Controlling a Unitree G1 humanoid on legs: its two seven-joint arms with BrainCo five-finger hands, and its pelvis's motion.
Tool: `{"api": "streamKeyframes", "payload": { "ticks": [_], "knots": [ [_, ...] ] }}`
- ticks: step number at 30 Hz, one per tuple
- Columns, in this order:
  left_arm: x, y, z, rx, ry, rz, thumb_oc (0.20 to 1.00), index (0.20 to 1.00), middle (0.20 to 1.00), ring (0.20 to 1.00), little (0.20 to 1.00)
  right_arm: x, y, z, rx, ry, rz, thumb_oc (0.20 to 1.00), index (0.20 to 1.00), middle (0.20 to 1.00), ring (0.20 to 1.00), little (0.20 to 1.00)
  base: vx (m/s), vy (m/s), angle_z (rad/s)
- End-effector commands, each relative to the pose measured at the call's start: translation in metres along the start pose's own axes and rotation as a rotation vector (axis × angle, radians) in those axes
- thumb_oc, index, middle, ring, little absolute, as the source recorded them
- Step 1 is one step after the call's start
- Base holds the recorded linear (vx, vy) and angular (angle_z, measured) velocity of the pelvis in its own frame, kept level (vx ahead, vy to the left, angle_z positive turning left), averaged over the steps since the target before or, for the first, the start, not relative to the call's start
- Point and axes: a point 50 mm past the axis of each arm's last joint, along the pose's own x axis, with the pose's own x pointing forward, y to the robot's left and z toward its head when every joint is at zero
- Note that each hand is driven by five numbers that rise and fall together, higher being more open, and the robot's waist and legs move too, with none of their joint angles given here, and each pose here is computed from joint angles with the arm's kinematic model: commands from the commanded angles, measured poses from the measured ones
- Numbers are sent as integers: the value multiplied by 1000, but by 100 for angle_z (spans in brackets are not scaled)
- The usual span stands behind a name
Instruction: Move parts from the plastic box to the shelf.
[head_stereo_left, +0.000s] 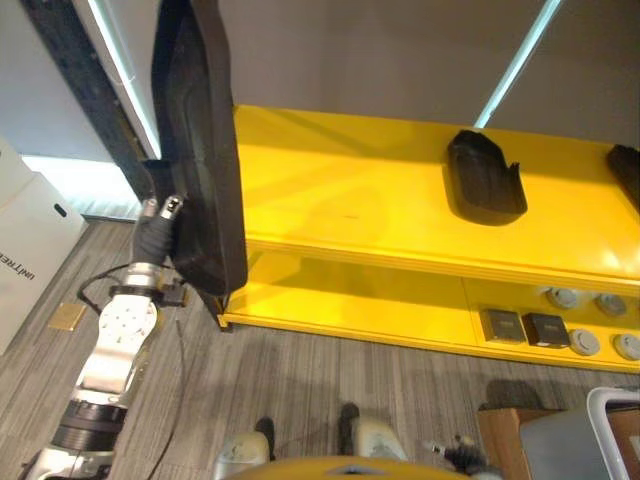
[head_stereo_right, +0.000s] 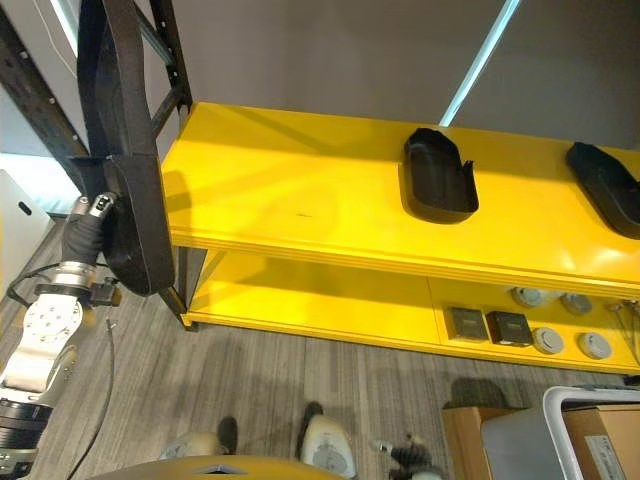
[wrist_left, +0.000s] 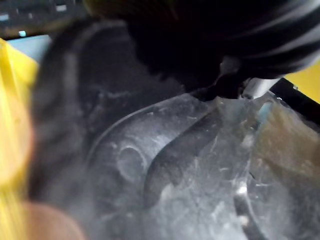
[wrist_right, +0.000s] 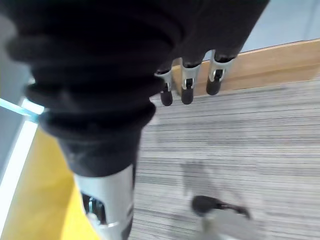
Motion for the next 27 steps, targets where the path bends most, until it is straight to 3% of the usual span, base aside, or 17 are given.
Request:
{"api": "streamKeyframes", "payload": {
  "ticks": [1, 7, 16, 27],
  "knots": [
    [12, -3, 21, -18, -111, -17, 200, 200, 200, 200, 200, -3, -3, -12, -51, 37, 3, 1000, 1000, 1000, 1000, 1000, 45, -102, -7],
    [9, 0, 8, -8, -40, -8, 200, 200, 200, 200, 200, -3, -1, -13, -60, 50, 21, 1000, 1000, 1000, 1000, 1000, 71, -107, 0],
    [15, 24, -12, 20, 41, 215, 200, 200, 200, 200, 200, -4, 4, -22, -43, 68, 23, 1000, 1000, 1000, 1000, 1000, 25, -82, -4],
    [22, 25, -32, 39, 155, 220, 200, 200, 200, 200, 200, -11, 3, -36, 20, 102, -2, 1000, 1000, 1000, 1000, 1000, 137, 308, -52]
  ]
}}
